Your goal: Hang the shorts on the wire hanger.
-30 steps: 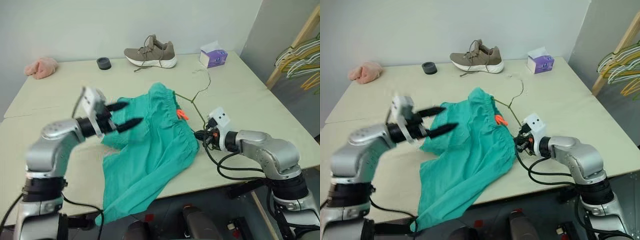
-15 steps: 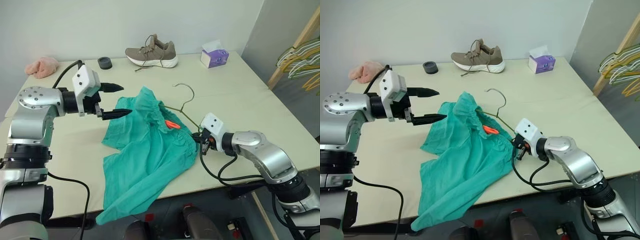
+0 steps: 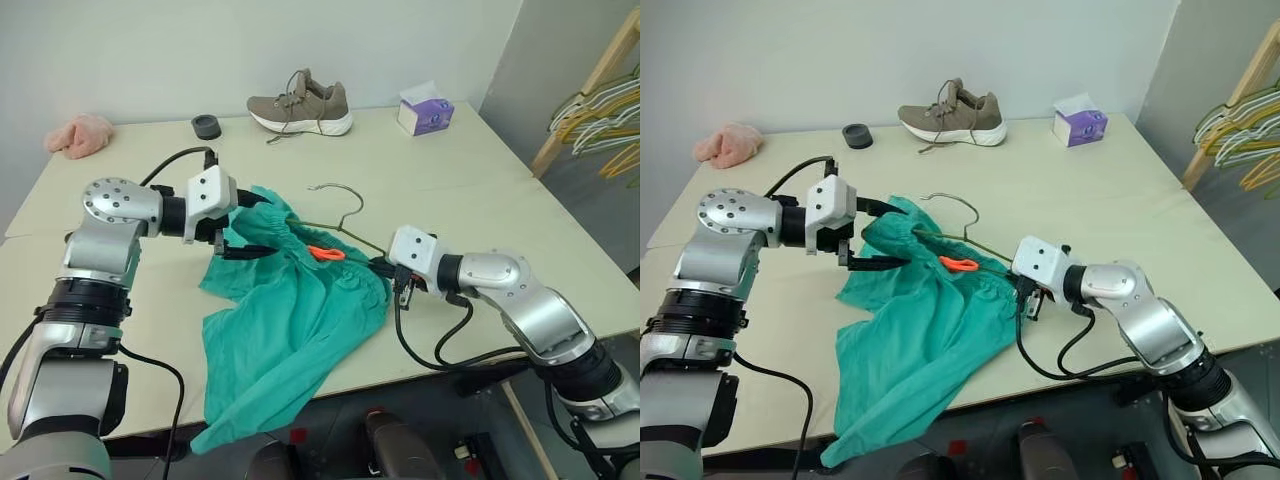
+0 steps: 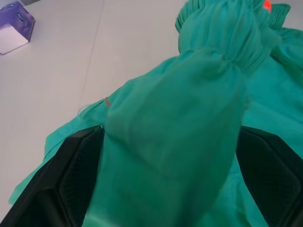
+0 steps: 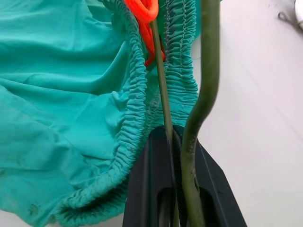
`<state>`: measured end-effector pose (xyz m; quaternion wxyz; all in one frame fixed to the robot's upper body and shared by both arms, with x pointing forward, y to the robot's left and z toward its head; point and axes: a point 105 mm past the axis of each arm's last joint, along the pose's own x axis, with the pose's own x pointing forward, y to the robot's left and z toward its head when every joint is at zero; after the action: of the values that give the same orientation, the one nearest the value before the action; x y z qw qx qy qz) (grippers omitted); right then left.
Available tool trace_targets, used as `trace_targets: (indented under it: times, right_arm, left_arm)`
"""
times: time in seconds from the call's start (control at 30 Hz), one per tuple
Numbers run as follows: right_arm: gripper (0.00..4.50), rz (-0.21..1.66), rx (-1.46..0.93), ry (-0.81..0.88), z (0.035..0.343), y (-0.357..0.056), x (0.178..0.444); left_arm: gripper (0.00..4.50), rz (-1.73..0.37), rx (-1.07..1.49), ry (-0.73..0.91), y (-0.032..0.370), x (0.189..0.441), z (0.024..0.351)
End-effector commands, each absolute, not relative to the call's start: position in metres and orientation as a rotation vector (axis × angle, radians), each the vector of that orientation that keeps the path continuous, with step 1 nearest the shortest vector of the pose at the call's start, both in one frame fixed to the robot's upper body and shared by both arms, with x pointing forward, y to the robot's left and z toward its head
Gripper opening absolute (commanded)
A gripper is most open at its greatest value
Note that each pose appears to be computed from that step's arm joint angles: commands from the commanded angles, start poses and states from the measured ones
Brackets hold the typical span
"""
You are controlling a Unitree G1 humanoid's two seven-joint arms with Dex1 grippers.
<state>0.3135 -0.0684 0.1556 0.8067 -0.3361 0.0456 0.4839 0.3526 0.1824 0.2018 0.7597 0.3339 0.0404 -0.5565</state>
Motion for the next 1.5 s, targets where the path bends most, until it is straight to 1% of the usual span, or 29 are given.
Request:
trace_targets:
  times: [0.03, 0.13, 0.47, 0.53, 0.57, 0.67, 0.7, 0.8, 0.87, 0.97, 1.17, 1.23, 1.3, 1.4, 1.5]
  right_arm:
    - [0.00, 1.072, -0.769, -0.014, 0.177, -0.058, 0.307]
    - [0.00, 1.088, -0.786, -0.027, 0.177, -0.056, 0.305]
    - [0.00, 1.120, -0.827, -0.057, 0.177, -0.054, 0.299]
    - [0.00, 1.147, -0.836, -0.062, 0.175, -0.052, 0.296]
    - [0.00, 1.161, -0.842, -0.063, 0.174, -0.052, 0.295]
    - [0.00, 1.224, -0.861, -0.057, 0.169, -0.051, 0.288]
    - [0.00, 1.229, -0.865, -0.056, 0.168, -0.052, 0.287]
    - [0.73, 1.199, -0.893, -0.053, 0.166, -0.061, 0.292]
    - [1.42, 1.192, -0.915, -0.041, 0.164, -0.068, 0.293]
    - [2.44, 1.156, -0.944, 0.006, 0.161, -0.090, 0.297]
    - [4.48, 0.954, -0.952, 0.153, 0.162, -0.156, 0.307]
    - [4.48, 0.898, -0.907, 0.207, 0.161, -0.177, 0.305]
    - [4.48, 0.878, -0.777, 0.254, 0.159, -0.186, 0.296]
    - [4.48, 0.877, -0.527, 0.271, 0.154, -0.173, 0.282]
    - [4.48, 0.821, -0.318, 0.246, 0.146, -0.147, 0.279]
  left_arm:
    - [4.47, -1.238, 0.749, 0.076, 0.177, 0.350, 0.204]
    - [3.90, -1.252, 0.749, 0.089, 0.176, 0.348, 0.200]
    - [0.84, -1.281, 0.745, 0.116, 0.174, 0.343, 0.192]
    - [0.32, -1.290, 0.745, 0.124, 0.174, 0.341, 0.191]
    - [0.19, -1.292, 0.745, 0.127, 0.174, 0.341, 0.190]
    - [0.01, -1.295, 0.744, 0.137, 0.174, 0.340, 0.189]
    - [0.01, -1.294, 0.743, 0.139, 0.174, 0.339, 0.188]
    - [0.00, -1.283, 0.741, 0.147, 0.176, 0.340, 0.188]
    - [0.00, -1.271, 0.740, 0.150, 0.178, 0.341, 0.188]
    - [0.00, -1.248, 0.737, 0.153, 0.181, 0.343, 0.188]
    - [0.00, -1.209, 0.716, 0.155, 0.185, 0.345, 0.186]
    - [0.00, -1.199, 0.708, 0.152, 0.185, 0.345, 0.185]
    - [0.00, -1.185, 0.696, 0.144, 0.185, 0.347, 0.186]
    - [0.00, -1.174, 0.683, 0.135, 0.185, 0.348, 0.188]
    - [0.00, -1.170, 0.677, 0.127, 0.183, 0.349, 0.189]
